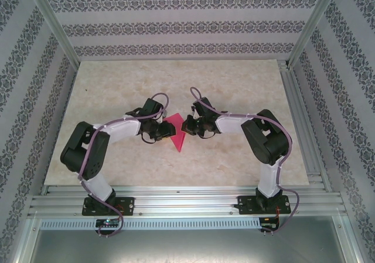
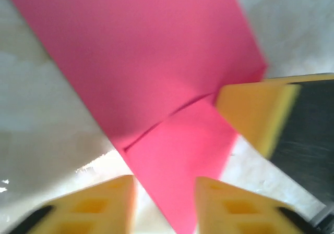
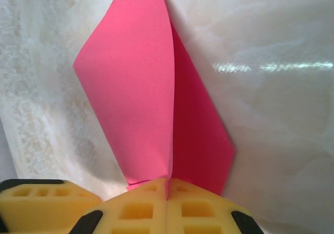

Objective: Fold a paper plane with a square sheet of paper (pick it up from the middle)
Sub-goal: Turn over the paper at the center of the table.

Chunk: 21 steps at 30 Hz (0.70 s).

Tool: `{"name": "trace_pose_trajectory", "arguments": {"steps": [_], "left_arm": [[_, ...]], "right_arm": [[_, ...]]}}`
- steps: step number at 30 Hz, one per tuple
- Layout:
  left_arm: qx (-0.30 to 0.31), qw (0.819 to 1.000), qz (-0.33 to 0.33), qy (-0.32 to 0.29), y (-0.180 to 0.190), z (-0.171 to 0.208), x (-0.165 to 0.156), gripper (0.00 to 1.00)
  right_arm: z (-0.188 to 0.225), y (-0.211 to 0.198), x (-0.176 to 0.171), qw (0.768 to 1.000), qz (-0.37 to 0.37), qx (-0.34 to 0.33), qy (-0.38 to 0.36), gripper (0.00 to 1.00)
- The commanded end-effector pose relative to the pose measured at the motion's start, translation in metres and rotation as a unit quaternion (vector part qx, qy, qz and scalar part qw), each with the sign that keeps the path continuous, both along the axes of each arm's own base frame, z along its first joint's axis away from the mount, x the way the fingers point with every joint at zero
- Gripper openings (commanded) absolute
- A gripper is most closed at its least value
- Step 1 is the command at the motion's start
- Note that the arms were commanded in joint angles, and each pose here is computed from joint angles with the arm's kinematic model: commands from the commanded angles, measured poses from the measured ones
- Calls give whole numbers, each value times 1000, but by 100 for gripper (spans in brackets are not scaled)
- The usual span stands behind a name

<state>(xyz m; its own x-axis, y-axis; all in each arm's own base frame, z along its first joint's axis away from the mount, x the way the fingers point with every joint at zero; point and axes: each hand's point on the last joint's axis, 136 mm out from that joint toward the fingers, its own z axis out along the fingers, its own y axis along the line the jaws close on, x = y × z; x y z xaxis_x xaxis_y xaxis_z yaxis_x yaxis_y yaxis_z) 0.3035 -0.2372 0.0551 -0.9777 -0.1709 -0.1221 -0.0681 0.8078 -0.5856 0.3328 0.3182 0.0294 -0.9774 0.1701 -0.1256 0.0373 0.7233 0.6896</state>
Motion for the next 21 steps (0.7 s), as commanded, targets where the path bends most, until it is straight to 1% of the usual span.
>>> {"name": "trace_pose_trajectory", "arguments": {"steps": [1, 2, 3, 5, 7, 11, 14, 16, 21], "left_arm": [[-12, 999, 39, -30, 9, 19, 0, 49], [-20, 998, 47, -31, 10, 21, -1, 56], [-33, 998, 50, -32, 9, 22, -4, 60], [-48, 997, 59, -27, 8, 23, -9, 61], [-63, 995, 67, -28, 7, 23, -11, 65], [-75, 993, 92, -21, 9, 21, -10, 66], [-121, 987, 104, -5, -1, 15, -11, 67], [-138, 985, 108, 1, -5, 11, -11, 67], [-143, 984, 103, -2, -8, 10, -11, 62]], "right_arm": [[19, 5, 2, 999, -3, 49, -8, 0], [22, 5, 2, 998, -7, 61, -6, 0], [26, 5, 4, 997, -9, 74, -6, 0], [33, 6, 6, 994, -21, 110, -5, 0], [39, 7, 8, 990, -27, 137, -4, 0], [40, 3, 10, 985, -42, 165, 2, 0], [43, 1, 12, 978, -55, 199, 6, 0], [43, 0, 12, 977, -56, 204, 8, 0], [38, -1, 12, 978, -59, 201, 11, 0]]}}
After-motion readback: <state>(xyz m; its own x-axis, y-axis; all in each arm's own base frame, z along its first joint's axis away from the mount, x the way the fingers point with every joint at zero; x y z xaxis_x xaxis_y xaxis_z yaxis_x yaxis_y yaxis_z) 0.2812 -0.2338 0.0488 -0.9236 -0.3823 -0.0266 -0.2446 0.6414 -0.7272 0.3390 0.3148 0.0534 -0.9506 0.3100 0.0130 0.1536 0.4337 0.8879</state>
